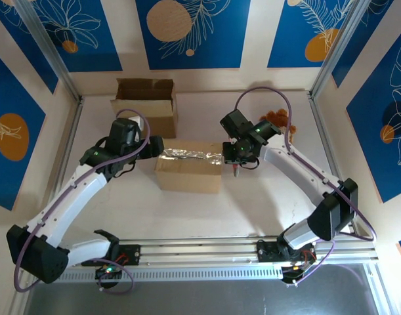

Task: Unpack the express box

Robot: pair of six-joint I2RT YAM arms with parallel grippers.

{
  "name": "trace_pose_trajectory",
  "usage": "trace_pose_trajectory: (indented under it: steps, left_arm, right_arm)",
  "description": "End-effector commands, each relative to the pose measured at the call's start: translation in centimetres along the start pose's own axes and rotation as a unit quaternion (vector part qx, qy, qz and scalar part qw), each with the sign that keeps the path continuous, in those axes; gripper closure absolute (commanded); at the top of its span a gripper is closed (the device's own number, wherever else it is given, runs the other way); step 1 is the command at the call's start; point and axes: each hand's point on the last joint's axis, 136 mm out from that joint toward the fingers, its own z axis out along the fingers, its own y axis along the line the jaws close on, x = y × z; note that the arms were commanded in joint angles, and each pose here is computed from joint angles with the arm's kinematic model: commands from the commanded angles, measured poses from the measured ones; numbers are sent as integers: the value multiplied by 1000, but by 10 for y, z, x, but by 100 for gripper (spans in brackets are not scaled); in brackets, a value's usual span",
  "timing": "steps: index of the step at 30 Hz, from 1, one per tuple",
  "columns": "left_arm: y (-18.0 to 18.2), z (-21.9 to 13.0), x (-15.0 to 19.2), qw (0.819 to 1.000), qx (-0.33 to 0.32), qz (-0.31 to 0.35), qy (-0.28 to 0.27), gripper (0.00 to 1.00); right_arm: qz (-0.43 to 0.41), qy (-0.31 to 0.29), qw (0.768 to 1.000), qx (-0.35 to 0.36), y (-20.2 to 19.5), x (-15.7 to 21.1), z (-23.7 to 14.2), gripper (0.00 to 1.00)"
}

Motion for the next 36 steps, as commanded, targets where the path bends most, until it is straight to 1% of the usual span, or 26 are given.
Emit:
trace_pose_trajectory:
  steps: [1,4,7,9,17,22,31,36]
  left_arm:
    - [-22,15,5,999,33,22,22,14]
    - [-24,28,8,999,15,33,20,12]
    - [-17,38,9,999,-24,42,10,11]
    - [-14,42,10,999,-35,39,-1,10]
    - [-18,60,19,999,-12,34,-28,11]
    - [-12,69,29,999,-19,36,-36,13]
    - [-2,82,55,999,-22,38,-26,14]
    - [2,84,68,999,-21,40,-28,14]
  right_arm:
    - [6,3,1000,-23,3,6,-4,100]
    - [5,2,1000,-26,1,9,-5,100]
    - [4,0,1000,-27,0,11,-7,100]
    - [3,-1,1000,-28,-1,12,-7,100]
    - [4,0,999,-37,-2,19,-9,100]
    - [1,6,999,-41,2,23,-8,100]
    - [-8,18,999,-43,9,34,-8,100]
    - [-5,27,997,-70,19,39,-13,100]
